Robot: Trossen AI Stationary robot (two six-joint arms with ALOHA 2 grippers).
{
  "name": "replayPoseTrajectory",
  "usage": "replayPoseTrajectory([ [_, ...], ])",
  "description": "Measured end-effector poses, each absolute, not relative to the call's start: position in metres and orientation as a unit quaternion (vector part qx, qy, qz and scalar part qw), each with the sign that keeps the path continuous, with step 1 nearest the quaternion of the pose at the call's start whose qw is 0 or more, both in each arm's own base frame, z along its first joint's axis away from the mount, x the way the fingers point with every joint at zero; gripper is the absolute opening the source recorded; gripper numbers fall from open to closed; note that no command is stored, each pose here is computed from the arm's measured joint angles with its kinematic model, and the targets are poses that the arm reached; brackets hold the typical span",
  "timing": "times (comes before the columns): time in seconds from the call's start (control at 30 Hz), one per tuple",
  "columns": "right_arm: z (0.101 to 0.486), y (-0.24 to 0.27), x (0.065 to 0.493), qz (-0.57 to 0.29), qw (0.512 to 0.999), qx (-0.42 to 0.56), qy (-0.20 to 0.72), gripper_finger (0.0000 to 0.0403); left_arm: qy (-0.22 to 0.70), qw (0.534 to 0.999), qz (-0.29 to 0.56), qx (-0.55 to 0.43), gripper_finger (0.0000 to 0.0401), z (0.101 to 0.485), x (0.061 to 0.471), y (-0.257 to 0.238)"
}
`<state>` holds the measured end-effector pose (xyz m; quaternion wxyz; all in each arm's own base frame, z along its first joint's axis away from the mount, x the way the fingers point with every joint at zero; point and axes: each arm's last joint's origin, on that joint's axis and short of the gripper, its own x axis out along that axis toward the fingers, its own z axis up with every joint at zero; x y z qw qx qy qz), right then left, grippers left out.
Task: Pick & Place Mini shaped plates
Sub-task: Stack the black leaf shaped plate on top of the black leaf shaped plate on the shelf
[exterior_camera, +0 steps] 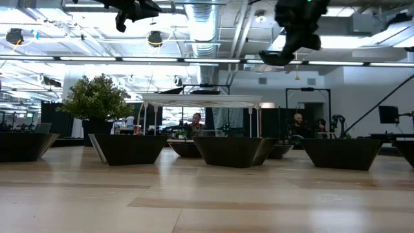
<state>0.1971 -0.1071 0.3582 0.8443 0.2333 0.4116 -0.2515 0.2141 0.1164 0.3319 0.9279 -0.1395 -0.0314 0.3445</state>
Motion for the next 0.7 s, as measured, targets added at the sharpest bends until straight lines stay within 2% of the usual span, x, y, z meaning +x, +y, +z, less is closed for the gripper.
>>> replayPoseTrajectory([
  [0.17,0.375,-0.142,0.223,-0.211,0.858,0.179,0.433,0.0000,-0.032,0.928,0.344,-0.141,0.0076,0.332,0.214,0.116],
  [0.4,0.394,-0.193,0.260,-0.169,0.883,0.140,0.415,0.0000,-0.022,0.932,0.343,-0.116,0.0076,0.332,0.214,0.116],
  [0.7,0.394,-0.246,0.298,-0.130,0.886,0.133,0.424,0.0000,0.021,0.961,0.261,-0.088,0.0076,0.329,0.214,0.111],
])
